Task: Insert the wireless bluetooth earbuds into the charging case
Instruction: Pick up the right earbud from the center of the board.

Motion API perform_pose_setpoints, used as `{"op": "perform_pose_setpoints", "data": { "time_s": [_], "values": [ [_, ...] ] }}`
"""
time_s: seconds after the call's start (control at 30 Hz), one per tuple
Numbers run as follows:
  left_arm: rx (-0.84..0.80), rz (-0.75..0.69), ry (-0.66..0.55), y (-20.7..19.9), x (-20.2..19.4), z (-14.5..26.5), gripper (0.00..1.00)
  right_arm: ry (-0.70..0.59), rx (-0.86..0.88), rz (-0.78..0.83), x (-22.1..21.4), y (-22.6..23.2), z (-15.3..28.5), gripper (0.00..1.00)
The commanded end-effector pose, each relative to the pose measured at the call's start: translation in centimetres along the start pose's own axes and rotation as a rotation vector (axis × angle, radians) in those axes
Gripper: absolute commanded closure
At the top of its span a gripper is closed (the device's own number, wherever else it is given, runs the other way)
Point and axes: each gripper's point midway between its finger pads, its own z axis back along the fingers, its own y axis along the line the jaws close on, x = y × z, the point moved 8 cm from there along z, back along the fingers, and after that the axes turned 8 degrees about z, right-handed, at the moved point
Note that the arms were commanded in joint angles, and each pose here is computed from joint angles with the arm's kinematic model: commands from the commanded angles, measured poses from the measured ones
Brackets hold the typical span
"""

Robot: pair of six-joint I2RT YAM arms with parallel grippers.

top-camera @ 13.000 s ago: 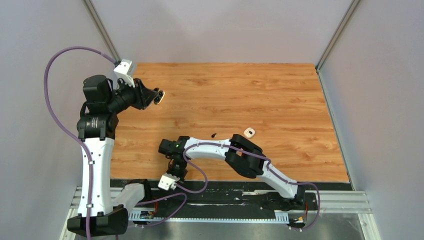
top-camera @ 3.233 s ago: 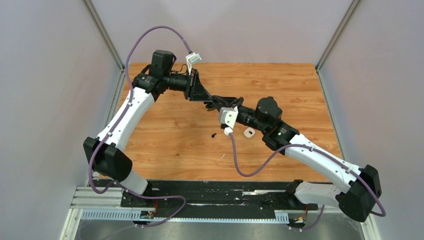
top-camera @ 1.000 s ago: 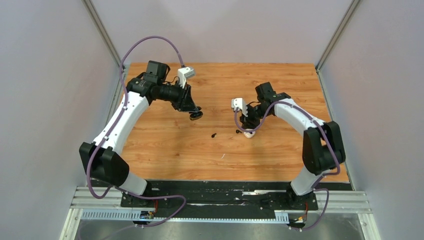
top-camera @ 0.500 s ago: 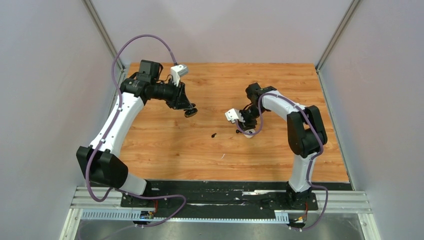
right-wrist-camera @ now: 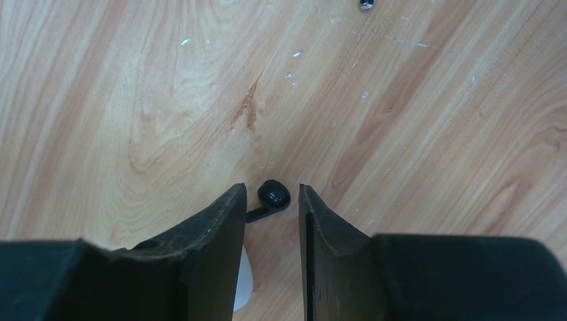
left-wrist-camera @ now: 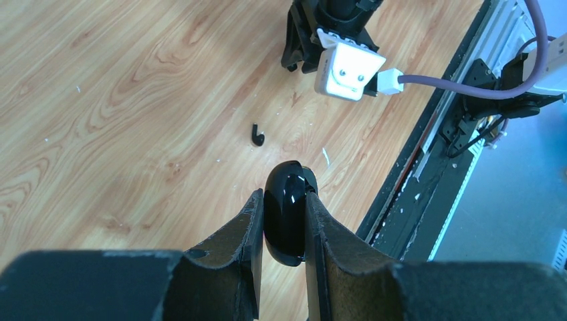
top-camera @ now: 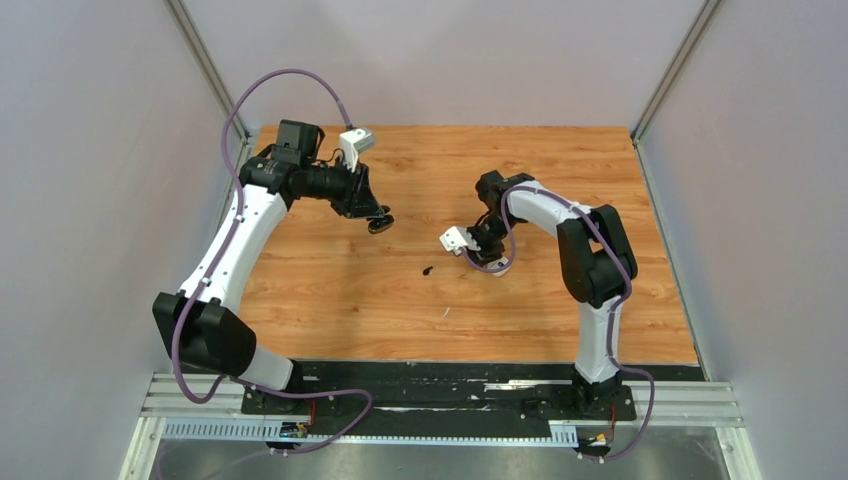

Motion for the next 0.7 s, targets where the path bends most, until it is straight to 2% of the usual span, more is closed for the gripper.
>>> {"op": "perform_pose_setpoints", "data": {
  "time_s": [0.0,0.3,0.43,0.57,0.67],
  "values": [
    [-0.005,-0.033,-0.040,-0.5,0.5,0.8,1.00,-0.002,0.012,0.041,0.2,-0.9,0.0,0.66],
    [-0.003,-0.028,-0.042,-0.4,0.4,0.8,1.00,0.023,0.044,0.022,-0.2,-0.8,-0.7,0.75],
    [-0.006,-0.024,-0.042,-0.3,0.3,0.7,1.00,0.010,0.036,-0.004,0.0,-0.9,-0.7,0.84],
    [-0.010,-0.015,-0.047,-0.1,0.4,0.4,1.00,-0.039,-0.037,-0.033,1.6,-2.1,0.8,0.92],
    [-0.010,0.006,-0.051,0.1,0.7,0.1,1.00,-0.091,-0.132,-0.082,3.9,-3.0,3.4,0.95]
  ]
}}
